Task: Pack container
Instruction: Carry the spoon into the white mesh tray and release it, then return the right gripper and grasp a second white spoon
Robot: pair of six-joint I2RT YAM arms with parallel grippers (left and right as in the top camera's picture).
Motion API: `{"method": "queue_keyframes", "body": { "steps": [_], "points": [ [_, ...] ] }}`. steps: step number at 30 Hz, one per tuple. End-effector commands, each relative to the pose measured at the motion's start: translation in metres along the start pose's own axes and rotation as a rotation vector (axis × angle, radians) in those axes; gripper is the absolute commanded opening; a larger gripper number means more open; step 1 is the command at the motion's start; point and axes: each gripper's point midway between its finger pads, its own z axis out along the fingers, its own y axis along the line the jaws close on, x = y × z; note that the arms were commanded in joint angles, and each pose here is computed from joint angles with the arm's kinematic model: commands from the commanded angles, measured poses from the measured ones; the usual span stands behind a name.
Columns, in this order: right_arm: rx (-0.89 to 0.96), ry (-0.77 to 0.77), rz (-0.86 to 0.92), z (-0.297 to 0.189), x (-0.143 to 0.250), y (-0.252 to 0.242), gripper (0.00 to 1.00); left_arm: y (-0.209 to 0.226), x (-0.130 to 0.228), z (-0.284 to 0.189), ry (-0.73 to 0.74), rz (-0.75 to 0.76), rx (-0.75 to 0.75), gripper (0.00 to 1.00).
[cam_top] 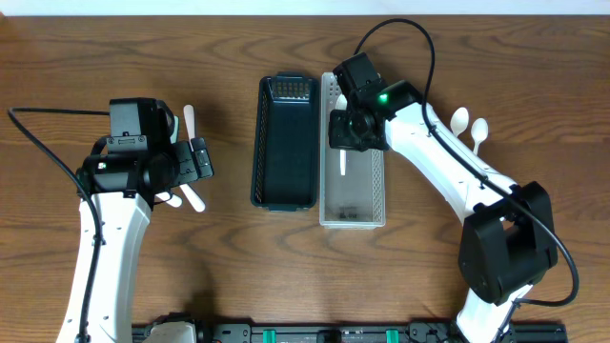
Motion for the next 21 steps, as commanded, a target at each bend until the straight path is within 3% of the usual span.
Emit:
{"method": "queue_keyframes", "body": {
  "steps": [1,2,6,9,12,16,21],
  "points": [
    [0.01,-0.055,-0.057,0.0,-0.012,0.0,0.47,0.002,-0.006,-0.003,-0.015,0.02,-0.017,0.98],
    [0.003,-0.07,-0.127,-0.001,-0.016,0.002,0.58,0.002,-0.006,-0.003,-0.015,0.02,-0.016,0.98],
    [0.033,-0.141,-0.159,-0.025,-0.036,-0.007,0.43,0.002,-0.006,-0.003,-0.015,0.02,-0.016,0.98],
    [0.083,-0.249,-0.1,-0.059,-0.065,-0.033,0.48,0.002,-0.006,-0.003,-0.015,0.02,-0.017,0.98],
    [0.201,-0.327,0.013,-0.091,-0.087,-0.093,0.52,0.002,-0.006,-0.003,-0.015,0.02,-0.017,0.98],
    [0.335,-0.282,0.189,-0.1,-0.088,-0.185,0.52,0.002,-0.006,-0.003,-0.015,0.02,-0.017,0.98],
    [0.336,-0.125,0.36,-0.073,-0.061,-0.255,0.47,0.002,-0.006,-0.003,-0.015,0.02,-0.017,0.98]
  ]
}}
